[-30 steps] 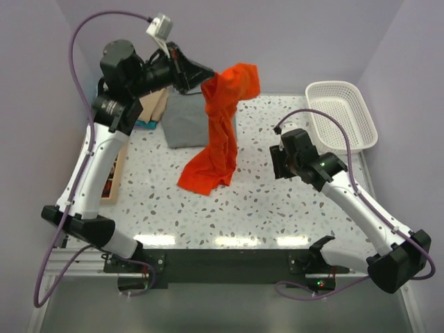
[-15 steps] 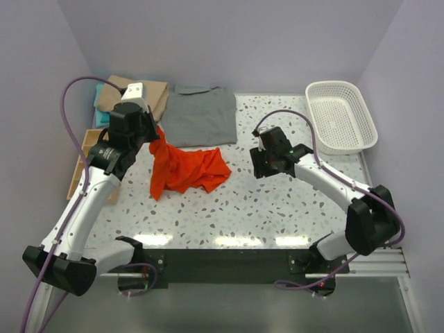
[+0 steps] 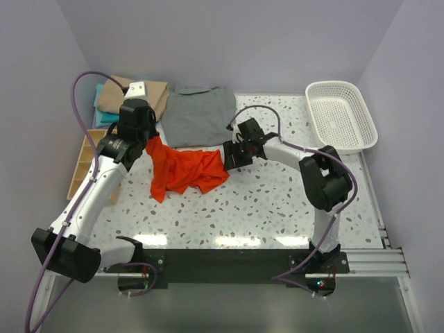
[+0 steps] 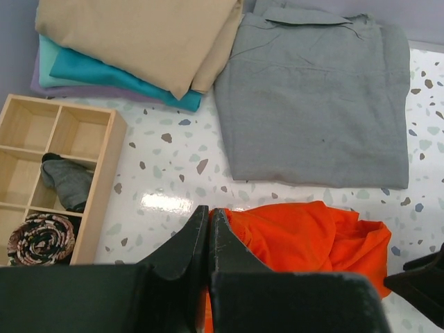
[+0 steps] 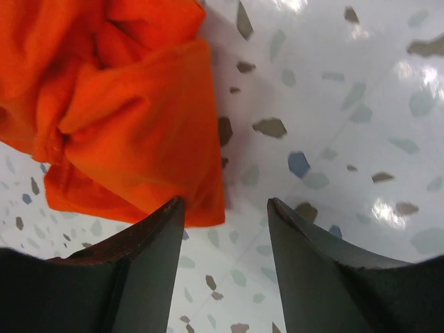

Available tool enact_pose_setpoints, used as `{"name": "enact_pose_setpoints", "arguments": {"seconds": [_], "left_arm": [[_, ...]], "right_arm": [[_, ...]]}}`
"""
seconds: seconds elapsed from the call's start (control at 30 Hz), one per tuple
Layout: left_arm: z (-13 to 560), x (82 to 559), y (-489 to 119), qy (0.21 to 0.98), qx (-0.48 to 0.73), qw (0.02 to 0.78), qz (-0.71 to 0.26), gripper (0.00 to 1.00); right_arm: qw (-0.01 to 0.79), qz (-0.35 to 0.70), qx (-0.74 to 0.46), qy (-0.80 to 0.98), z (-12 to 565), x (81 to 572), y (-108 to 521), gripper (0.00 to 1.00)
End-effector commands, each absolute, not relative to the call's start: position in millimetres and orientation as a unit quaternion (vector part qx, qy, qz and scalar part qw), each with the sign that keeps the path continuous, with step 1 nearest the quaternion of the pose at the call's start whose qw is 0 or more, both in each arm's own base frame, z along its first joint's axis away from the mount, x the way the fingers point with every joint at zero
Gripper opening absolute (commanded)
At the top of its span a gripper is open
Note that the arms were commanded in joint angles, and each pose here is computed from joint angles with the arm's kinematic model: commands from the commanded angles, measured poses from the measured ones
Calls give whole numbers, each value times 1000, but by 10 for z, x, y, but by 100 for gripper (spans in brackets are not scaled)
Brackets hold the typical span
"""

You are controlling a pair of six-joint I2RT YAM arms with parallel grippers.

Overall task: Fold and stack the t-shirts
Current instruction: Flatten the tshirt out

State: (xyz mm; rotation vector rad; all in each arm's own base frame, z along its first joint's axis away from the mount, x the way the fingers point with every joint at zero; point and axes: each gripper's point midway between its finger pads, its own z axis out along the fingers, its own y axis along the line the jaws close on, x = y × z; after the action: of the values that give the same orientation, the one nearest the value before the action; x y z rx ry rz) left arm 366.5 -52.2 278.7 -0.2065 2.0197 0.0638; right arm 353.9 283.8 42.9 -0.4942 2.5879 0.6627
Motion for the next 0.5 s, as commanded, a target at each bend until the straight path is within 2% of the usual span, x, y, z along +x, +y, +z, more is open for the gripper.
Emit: {"name": "enact_pose_setpoints", "arguments": {"seconds": [0.0, 0.2, 0.3, 0.4, 0.43, 0.47], "left_arm": [[2976, 3783, -509, 824, -93, 559, 19, 0], [2916, 3829, -554, 828, -87, 554, 7, 0], [2892, 3843, -565, 829, -87, 552, 2, 0], [2877, 3854, -581, 831, -83, 550, -4, 0], [2876, 3854, -581, 831, -83, 550, -5, 0], [2878, 3851, -576, 831, -83, 550, -5, 0]], "right_arm": [[251, 319, -201, 891, 838, 3792, 3242, 56], [222, 356, -204, 885, 698, 3784, 3414, 56], [207, 371, -208, 881, 641, 3756, 3462, 46], [205, 376, -211, 879, 660, 3736, 3472, 16], [211, 372, -210, 879, 690, 3744, 3454, 0], [216, 363, -209, 882, 680, 3730, 3417, 0]]}}
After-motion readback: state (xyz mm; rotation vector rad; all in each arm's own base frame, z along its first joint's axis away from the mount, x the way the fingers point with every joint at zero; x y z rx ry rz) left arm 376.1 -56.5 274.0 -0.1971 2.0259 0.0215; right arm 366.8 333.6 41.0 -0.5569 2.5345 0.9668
